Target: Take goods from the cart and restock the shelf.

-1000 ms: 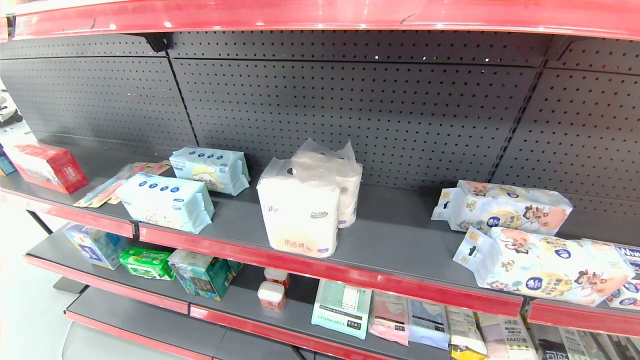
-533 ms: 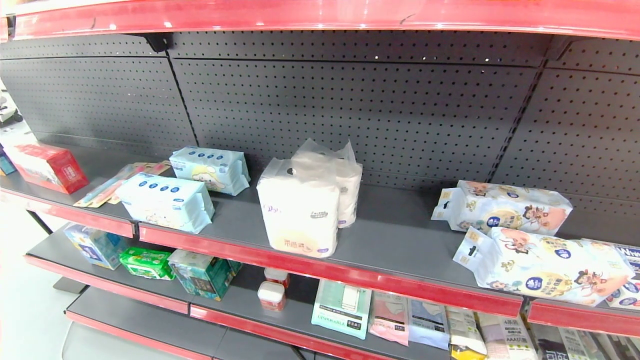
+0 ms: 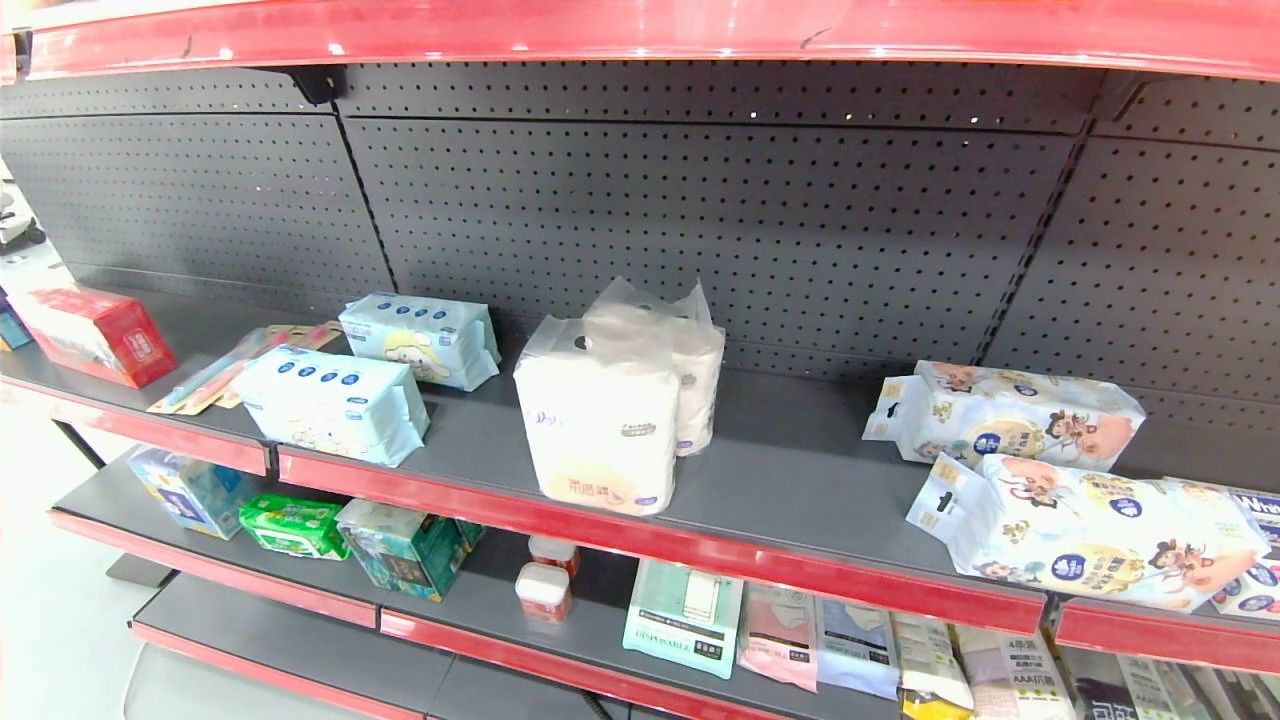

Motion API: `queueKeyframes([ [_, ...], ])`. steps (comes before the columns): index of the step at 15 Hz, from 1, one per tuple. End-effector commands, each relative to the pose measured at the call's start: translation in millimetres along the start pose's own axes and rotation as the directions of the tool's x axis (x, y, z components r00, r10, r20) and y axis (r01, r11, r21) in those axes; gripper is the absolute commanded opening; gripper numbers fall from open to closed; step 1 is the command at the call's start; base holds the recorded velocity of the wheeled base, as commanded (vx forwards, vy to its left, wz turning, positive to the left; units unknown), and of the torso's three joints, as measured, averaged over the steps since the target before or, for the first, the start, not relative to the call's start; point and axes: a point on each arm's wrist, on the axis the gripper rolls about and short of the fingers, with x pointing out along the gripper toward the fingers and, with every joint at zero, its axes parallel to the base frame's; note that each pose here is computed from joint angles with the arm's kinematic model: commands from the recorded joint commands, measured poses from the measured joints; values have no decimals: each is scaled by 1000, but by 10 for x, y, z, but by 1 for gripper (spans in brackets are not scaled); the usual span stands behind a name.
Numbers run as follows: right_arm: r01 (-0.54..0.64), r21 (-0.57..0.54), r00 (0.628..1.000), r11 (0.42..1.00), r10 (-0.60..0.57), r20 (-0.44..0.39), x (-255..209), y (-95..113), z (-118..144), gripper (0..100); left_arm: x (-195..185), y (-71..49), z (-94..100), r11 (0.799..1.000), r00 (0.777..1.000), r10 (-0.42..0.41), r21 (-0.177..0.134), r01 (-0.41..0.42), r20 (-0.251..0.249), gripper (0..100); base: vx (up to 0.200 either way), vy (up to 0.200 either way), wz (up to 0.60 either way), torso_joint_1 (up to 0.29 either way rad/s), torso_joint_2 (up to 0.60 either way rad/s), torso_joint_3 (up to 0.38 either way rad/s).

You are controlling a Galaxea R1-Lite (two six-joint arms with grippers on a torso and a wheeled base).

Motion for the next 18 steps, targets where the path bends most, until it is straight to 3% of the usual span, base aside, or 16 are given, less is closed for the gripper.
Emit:
queueKeyframes([
  [1,5,6,1000,1000,-5,-4,2,-1,-3,100,-4,1,18,1000,1000,4,-1,-4,6,100,0,0,0,0,0,0],
  [2,5,4,1000,1000,-5,-4,2,-1,-3,100,9,17,461,999,1000,-11,-32,12,20,100,0,0,0,0,0,0],
  [3,5,1,1000,1000,-5,-4,2,-1,-3,100,81,22,658,998,1000,-25,-65,25,2,100,0,0,0,0,0,0],
  [4,1,-2,1000,1000,-1,-3,2,0,-3,100,112,25,803,996,999,-35,-76,37,29,100,0,0,0,0,0,0],
  [6,1,1,1000,1000,-1,-3,2,0,-3,100,196,25,862,997,1000,-29,-76,28,-7,100,0,0,0,0,0,0],
  [10,1,3,1000,1000,-1,-3,2,0,-3,100,452,23,849,997,988,15,-79,-28,-153,100,0,0,0,0,0,0],
  [11,1,3,1000,1000,-1,-3,2,0,-3,100,514,27,881,996,986,43,-74,-55,-161,100,0,0,0,0,0,0],
  [12,1,3,1000,1000,-1,-3,2,0,-3,100,706,52,965,986,976,145,-62,-157,-164,100,0,0,0,0,0,0],
  [14,1,3,1000,1000,-1,-3,2,0,-3,100,953,108,1055,966,961,238,-64,-249,-139,100,0,0,-600,0,5,0],
  [18,1,4,1000,1000,-1,-3,2,0,-3,100,1124,173,1168,952,949,292,-64,-300,-116,100,0,0,-600,7,0,0],
])
